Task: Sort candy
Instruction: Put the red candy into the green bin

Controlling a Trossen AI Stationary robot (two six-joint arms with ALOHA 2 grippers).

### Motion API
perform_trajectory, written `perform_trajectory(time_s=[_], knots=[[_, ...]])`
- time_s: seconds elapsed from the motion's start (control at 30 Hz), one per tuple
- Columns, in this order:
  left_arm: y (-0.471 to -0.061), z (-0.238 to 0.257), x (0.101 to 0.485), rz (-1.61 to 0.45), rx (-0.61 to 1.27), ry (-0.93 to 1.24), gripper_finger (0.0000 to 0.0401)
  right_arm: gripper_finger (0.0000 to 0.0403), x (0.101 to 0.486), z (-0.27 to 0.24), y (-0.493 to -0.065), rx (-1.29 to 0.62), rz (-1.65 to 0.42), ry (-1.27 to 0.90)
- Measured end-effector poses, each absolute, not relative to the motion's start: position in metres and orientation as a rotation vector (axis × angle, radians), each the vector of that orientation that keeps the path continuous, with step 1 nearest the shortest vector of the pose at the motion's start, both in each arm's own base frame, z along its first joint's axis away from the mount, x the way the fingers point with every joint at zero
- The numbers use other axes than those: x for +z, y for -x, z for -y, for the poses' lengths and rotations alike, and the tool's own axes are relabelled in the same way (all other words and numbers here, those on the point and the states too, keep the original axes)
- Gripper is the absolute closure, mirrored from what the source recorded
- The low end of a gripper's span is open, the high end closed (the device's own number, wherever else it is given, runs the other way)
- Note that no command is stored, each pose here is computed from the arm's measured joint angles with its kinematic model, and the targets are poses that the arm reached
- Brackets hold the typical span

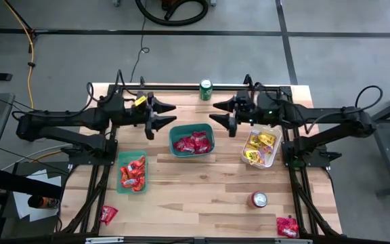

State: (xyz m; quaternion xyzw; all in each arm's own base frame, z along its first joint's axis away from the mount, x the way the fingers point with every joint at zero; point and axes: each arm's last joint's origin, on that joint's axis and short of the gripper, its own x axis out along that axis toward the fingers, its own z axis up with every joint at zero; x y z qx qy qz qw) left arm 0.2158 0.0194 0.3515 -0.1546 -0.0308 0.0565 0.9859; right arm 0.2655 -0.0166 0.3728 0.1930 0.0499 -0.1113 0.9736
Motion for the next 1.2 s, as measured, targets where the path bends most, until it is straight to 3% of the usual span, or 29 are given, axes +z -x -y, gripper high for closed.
perform_trajectory(time_s=[0.2,0.47,0.7,0.93,1.2], knots=[[-0.217,-0.021,0.350,0.054,0.122,0.302,0.0182,0.0133,0.341,0.053,-0.279,-0.510,-0.226,-0.586],[-0.216,-0.028,0.350,0.058,0.181,0.277,0.0182,0.0133,0.299,0.150,-0.285,-0.865,-0.759,-0.528],[-0.214,-0.036,0.348,0.056,0.292,0.293,0.0182,0.0133,0.224,0.219,-0.270,-1.029,-1.127,-0.590],[-0.213,-0.040,0.341,-0.013,0.323,0.309,0.0182,0.0133,0.170,0.240,-0.251,-1.139,-1.187,-0.710],[-0.213,-0.041,0.337,-0.049,0.337,0.310,0.0182,0.0138,0.144,0.241,-0.236,-1.254,-1.104,-0.813]])
